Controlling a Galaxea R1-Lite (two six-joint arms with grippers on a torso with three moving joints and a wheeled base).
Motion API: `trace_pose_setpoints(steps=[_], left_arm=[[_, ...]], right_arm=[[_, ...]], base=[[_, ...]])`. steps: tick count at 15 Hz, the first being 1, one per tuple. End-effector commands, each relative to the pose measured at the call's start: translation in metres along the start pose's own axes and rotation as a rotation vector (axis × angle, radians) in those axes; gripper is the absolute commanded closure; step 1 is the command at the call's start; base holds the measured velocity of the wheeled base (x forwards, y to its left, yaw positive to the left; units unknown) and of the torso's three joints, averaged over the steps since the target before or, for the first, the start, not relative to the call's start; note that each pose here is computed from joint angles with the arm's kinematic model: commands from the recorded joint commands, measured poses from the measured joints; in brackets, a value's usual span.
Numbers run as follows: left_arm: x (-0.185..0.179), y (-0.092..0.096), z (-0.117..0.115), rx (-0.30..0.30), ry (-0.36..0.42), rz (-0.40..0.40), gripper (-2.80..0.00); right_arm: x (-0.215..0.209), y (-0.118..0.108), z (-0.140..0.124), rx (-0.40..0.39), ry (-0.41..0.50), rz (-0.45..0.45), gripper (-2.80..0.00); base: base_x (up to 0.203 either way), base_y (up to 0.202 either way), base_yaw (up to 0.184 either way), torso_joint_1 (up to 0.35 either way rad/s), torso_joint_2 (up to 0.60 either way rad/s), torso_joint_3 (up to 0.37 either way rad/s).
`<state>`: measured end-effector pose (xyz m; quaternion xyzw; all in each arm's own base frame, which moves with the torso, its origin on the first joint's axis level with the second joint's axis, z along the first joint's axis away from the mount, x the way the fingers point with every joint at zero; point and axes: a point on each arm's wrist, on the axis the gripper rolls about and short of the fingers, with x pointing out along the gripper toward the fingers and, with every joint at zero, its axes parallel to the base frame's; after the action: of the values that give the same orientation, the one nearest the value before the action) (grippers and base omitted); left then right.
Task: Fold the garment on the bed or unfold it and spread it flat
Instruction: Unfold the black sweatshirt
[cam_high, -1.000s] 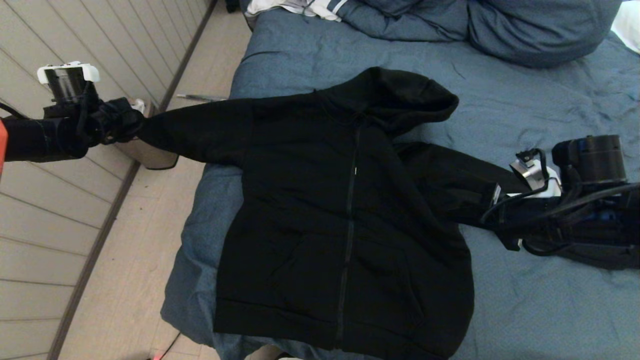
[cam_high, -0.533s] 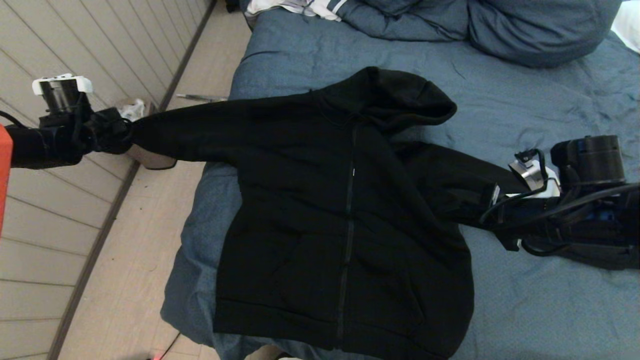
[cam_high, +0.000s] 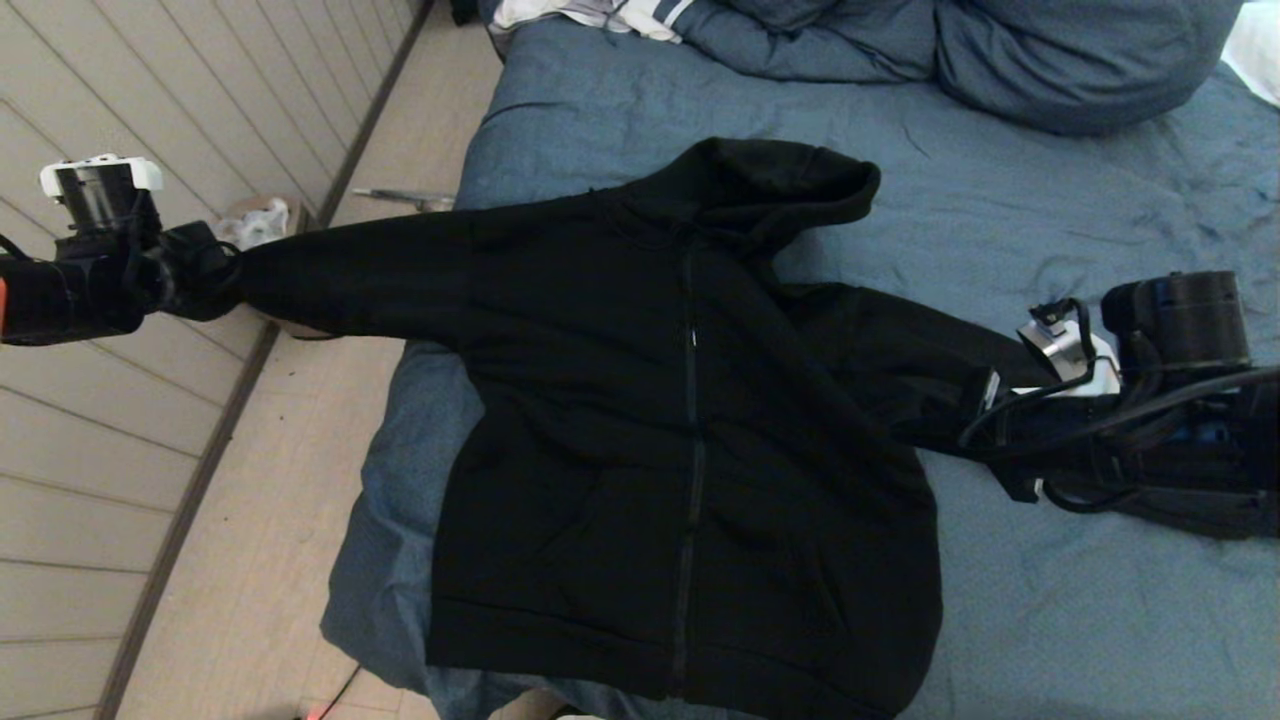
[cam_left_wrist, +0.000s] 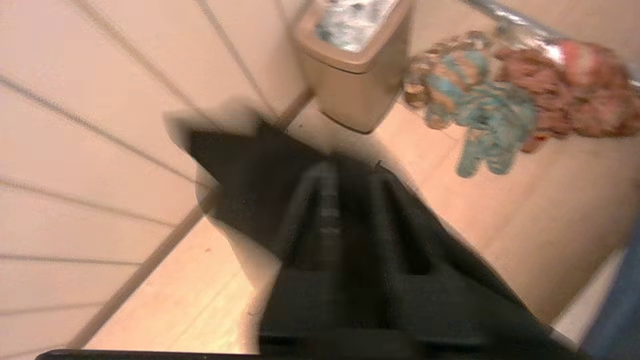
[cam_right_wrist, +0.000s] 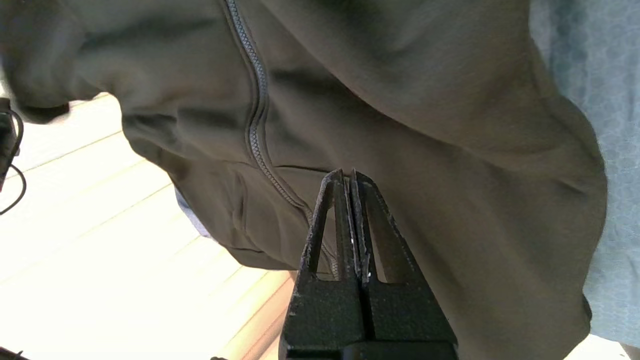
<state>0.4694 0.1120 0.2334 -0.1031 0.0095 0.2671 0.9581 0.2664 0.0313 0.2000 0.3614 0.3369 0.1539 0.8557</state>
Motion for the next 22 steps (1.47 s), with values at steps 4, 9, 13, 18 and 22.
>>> trace_pose_setpoints(steps=[4,9,13,18,22], left_arm=[[-0.004,0.001,0.010,-0.005,-0.012,-0.009,-2.80],[-0.038,0.016,0.045,-0.145,0.135,-0.052,0.00],[-0.113,0.017,0.076,-0.399,0.614,-0.490,0.00],[-0.159,0.023,0.028,-0.538,1.058,-0.622,0.00],[-0.175,0.026,0.009,-0.536,1.034,-0.701,0.00]], right_arm=[[0.001,-0.001,0.000,0.005,0.005,0.001,0.00],[-0.001,0.001,0.002,0.001,-0.009,0.005,0.00],[-0.002,0.012,0.017,-0.028,-0.088,0.031,0.00],[-0.001,0.057,0.075,-0.121,-0.280,0.074,0.00],[0.065,0.078,0.115,-0.234,-0.343,-0.203,0.00]], base=[[0.000,0.000,0.000,0.000,0.00,0.000],[0.000,0.000,0.000,0.000,0.00,0.000],[0.000,0.000,0.000,0.000,0.00,0.000],[0.000,0.000,0.000,0.000,0.00,0.000],[0.000,0.000,0.000,0.000,0.00,0.000]])
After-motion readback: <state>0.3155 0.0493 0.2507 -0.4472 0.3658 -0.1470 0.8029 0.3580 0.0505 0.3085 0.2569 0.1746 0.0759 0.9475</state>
